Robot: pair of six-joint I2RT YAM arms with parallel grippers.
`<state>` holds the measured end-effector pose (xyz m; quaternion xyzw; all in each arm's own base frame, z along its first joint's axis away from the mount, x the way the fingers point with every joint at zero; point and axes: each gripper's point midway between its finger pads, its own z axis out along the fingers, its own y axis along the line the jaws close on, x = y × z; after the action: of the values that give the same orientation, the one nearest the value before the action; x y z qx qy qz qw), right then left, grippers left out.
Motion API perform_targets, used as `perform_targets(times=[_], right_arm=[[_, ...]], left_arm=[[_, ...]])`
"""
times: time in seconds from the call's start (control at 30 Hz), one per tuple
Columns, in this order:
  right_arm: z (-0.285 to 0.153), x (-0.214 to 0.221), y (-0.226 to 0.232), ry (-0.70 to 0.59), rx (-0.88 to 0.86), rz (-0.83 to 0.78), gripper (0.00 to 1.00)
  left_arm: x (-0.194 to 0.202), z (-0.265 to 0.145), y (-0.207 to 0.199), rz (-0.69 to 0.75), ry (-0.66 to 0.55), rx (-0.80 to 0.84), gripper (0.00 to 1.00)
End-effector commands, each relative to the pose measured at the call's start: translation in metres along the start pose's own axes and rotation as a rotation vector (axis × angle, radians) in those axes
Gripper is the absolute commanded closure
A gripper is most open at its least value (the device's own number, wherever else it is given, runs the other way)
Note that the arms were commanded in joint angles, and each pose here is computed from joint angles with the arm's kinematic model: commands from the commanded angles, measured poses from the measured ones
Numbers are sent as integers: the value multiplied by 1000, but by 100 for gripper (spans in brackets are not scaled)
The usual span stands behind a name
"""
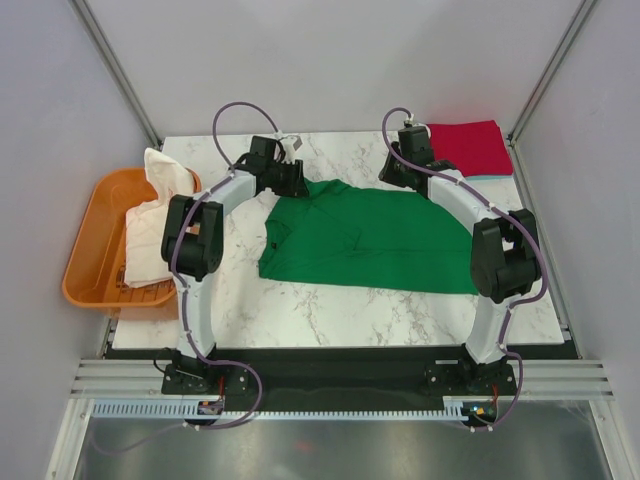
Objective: Fold and stack the t-shirts
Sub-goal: Fold the tshirt
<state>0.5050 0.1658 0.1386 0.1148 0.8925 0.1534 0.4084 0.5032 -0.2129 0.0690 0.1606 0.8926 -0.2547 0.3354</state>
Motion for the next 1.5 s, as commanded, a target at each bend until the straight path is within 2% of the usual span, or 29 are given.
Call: perform_targets(times=[0.0, 0.37, 0.63, 0.87, 0.93, 1.0, 1.03, 1.07, 1.13, 1.17, 1.33, 1.47], right_arm=[[-8, -14, 7, -33, -23, -8, 69], [-9, -21, 8, -43, -33, -4, 69], [-12, -25, 10, -50, -42, -1, 69], [-15, -28, 5, -59, -29, 11, 69], [-16, -31, -19, -54, 52, 48, 69], [-18, -37, -56, -44, 134, 142, 69], [-18, -40, -70, -43, 164, 175, 69], [-19, -43, -85, -53, 211, 208, 69], [-20, -48, -118, -41, 303, 257, 69], [-20, -51, -129, -41, 335, 271, 69], [-10, -56, -175, -15, 437, 208, 67], [-10, -61, -222, -11, 514, 258, 66]], left_arm=[[-15, 12, 3, 84, -38, -2, 56], [-15, 16, 16, 83, -41, -80, 56], [-14, 17, 10, 111, -36, -80, 55], [-8, 23, 10, 120, -24, -95, 59], [-11, 24, 4, 128, -29, -86, 62], [-16, 24, -4, 139, -37, -73, 70], [-20, 21, -7, 143, -46, -69, 75], [-24, 19, -11, 138, -56, -59, 84], [-34, 14, -17, 103, -78, -51, 91], [-39, 9, -20, 94, -91, -51, 97], [-56, -2, -31, -7, -98, -30, 98], [-59, -5, -42, -82, -55, 31, 98]])
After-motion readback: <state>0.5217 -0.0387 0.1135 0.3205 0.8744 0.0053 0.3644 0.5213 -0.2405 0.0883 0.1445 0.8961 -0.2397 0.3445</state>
